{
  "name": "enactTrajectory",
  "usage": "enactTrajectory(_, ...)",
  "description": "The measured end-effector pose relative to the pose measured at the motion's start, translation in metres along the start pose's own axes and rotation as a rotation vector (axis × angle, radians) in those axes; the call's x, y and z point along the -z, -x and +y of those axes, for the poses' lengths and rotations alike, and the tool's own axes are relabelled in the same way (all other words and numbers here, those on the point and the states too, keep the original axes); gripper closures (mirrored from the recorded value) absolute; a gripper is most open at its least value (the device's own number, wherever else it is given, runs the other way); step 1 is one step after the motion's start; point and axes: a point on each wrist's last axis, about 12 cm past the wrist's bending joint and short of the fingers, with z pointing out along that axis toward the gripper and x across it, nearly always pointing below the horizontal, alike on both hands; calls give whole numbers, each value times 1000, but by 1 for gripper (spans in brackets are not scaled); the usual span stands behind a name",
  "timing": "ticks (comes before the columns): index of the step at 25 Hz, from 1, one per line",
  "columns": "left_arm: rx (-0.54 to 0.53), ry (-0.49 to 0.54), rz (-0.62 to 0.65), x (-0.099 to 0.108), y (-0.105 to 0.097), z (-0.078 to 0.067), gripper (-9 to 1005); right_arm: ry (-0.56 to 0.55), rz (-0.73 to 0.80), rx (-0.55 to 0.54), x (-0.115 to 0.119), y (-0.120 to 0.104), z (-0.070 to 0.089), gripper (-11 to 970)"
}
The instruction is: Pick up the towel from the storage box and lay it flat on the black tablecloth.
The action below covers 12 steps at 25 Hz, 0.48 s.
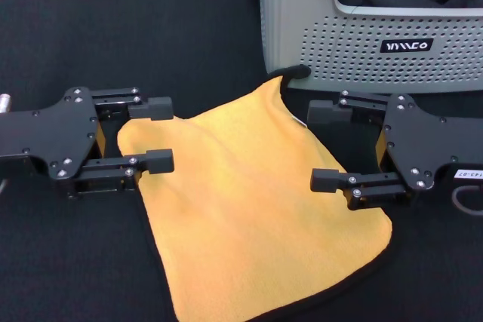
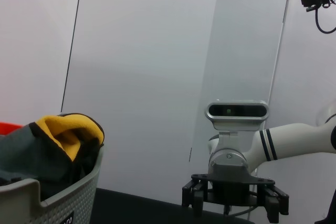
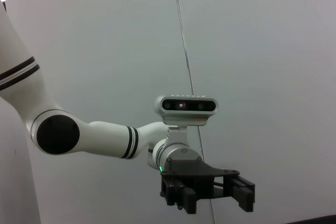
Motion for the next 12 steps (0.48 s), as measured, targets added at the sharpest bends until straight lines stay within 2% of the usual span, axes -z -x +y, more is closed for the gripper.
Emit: enactTrajectory(12,3,1,-10,-2,0,0,346,10,4,-11,-3,-4,0,149)
